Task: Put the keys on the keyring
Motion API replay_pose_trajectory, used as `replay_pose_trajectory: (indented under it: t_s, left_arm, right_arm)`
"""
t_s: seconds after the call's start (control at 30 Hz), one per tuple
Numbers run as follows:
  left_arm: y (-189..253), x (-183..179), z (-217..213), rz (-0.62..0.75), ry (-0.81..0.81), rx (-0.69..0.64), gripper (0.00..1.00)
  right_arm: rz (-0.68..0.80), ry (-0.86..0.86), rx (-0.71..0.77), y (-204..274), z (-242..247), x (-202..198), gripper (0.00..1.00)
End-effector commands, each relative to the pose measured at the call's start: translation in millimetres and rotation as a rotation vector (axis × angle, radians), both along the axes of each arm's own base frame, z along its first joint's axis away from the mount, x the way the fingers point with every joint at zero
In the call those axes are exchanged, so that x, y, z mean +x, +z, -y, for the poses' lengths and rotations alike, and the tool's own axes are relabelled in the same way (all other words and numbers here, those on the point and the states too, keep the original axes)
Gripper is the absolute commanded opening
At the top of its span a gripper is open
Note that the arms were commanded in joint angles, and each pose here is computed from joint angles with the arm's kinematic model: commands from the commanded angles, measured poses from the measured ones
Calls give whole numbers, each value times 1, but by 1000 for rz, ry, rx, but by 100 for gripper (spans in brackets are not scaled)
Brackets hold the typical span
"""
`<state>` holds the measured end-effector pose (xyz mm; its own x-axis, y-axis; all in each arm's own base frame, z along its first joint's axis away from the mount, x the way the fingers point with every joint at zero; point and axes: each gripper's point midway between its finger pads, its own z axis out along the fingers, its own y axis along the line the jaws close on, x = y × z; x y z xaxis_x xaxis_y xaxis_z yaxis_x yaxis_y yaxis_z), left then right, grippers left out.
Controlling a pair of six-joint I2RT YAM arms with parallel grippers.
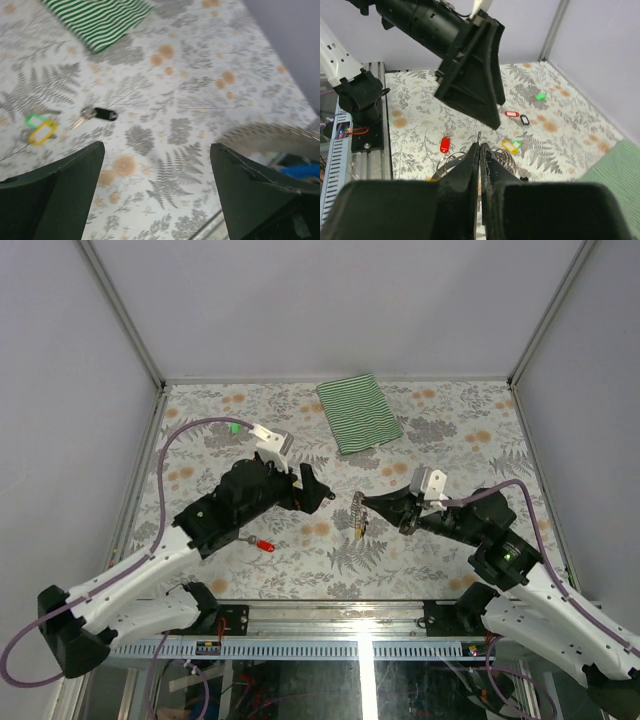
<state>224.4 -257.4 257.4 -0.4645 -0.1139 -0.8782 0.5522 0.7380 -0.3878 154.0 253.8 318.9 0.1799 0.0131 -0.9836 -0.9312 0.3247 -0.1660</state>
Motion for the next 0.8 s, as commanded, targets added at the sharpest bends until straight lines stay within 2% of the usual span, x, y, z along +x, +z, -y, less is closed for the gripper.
replay_pose_trajectory:
  t_s: [0.0,0.13,0.23,0.43,0.67,0.77]
  left_arm:
    - [-31,32,-22,-107,150,86,90]
    - [-63,49,-37,-179,227,124,89]
    - [-92,58,-46,-262,271,179,84]
    - [-135,67,-44,-345,267,285,75]
    - [-150,97,-19,-327,188,362,70]
    - [-153,119,-8,-321,183,391,63]
  right_arm:
    - [-94,-97,104,9,12,5,0]
    - [-129,-114,112,2,15,4,0]
    - [-154,-113,113,-2,16,3,0]
    - [-186,-120,85,-11,18,1,0]
    - [-229,-139,66,-23,20,2,0]
    - [-250,-140,68,-23,20,1,0]
